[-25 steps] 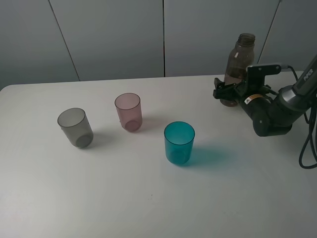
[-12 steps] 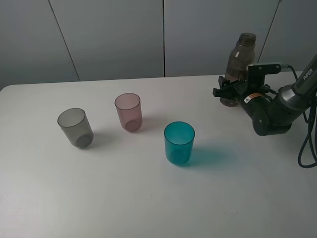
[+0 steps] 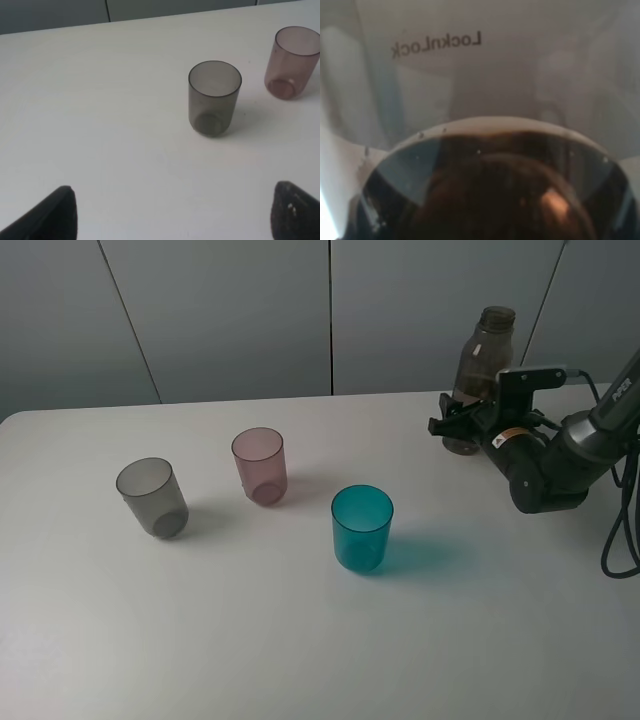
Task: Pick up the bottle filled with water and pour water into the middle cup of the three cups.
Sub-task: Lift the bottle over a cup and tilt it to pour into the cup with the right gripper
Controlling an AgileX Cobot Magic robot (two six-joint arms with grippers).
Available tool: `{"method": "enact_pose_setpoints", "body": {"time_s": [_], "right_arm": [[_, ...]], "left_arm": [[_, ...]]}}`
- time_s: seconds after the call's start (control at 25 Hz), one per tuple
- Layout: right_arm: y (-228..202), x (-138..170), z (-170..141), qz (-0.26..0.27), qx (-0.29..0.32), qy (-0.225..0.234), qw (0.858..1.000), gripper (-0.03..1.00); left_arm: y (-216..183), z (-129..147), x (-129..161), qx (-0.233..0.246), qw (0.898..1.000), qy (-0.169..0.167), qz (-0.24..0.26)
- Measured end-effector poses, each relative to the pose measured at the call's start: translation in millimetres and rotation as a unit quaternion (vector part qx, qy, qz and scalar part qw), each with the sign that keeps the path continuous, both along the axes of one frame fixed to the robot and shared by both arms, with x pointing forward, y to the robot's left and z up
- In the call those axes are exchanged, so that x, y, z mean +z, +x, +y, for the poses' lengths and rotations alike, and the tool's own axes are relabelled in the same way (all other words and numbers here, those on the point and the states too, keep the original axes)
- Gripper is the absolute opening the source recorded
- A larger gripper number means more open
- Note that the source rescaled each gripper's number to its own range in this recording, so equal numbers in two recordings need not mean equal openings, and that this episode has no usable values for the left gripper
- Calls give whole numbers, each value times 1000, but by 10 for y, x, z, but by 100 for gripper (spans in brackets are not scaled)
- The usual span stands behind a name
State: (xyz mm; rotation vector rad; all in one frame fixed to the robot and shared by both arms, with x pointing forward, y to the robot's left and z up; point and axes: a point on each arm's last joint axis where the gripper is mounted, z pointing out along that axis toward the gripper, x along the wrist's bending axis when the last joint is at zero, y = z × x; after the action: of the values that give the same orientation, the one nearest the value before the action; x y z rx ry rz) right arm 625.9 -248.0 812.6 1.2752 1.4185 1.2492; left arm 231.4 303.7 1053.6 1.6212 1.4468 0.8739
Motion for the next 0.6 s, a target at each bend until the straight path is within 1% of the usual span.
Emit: {"method": "enact_pose_setpoints", "body": {"time_s": [0.24, 0.4, 0.6], "right_arm": [[-6, 2, 37, 2, 22, -5, 1000, 2], [5, 67, 59, 8, 34, -8, 999, 1], [28, 200, 67, -7, 36, -7, 999, 0]], "left_arm": [[0, 0, 0, 0, 1000, 0, 0], [0, 0, 0, 0, 1000, 0, 0], [0, 0, 0, 0, 1000, 0, 0]]}}
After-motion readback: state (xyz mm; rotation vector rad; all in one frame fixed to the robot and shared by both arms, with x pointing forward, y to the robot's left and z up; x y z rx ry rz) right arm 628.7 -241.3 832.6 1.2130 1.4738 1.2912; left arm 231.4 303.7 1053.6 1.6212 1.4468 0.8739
